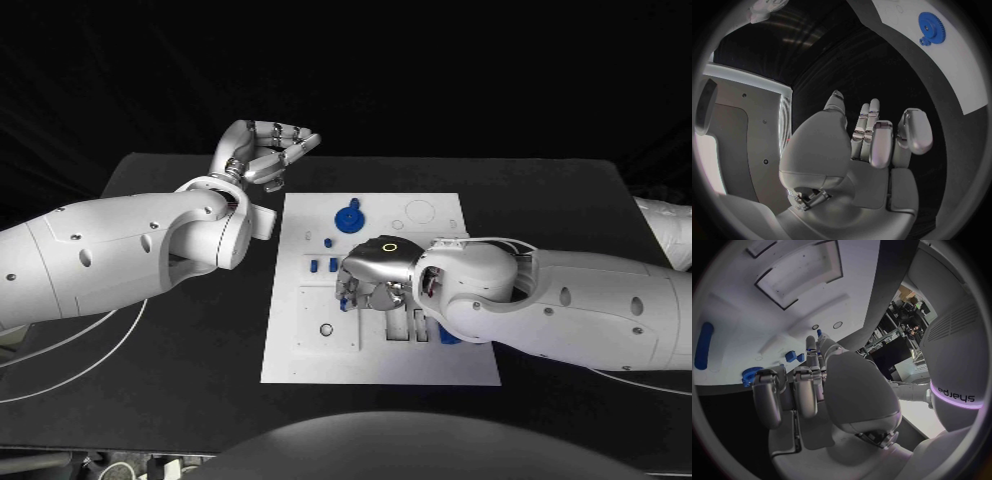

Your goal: Assemble the parts on the task board

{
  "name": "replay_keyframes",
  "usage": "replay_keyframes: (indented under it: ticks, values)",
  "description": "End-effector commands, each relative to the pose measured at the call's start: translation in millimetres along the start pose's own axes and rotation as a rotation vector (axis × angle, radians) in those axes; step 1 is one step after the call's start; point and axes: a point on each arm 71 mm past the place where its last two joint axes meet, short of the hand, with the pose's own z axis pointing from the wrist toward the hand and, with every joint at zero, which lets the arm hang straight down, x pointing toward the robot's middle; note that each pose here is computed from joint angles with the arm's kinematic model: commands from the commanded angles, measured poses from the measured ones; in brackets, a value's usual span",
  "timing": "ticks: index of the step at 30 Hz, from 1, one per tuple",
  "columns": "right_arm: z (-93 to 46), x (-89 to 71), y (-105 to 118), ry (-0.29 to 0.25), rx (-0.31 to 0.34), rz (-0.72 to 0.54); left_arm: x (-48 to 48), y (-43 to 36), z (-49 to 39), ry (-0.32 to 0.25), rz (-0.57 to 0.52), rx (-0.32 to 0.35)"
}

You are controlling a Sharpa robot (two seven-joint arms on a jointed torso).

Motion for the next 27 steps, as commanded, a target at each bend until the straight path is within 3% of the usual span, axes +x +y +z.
replay_keyframes:
  ticks: [1, 27]
  values:
    - [0.5, 2.6, 0.6, 0.027, -0.006, -0.017, 2.0, -1.9, -0.1, 0.016, -0.003, 0.017]
    - [0.6, 3.9, -1.4, 0.032, 0.011, -0.041, 0.4, -1.2, -0.2, 0.016, -0.003, 0.015]
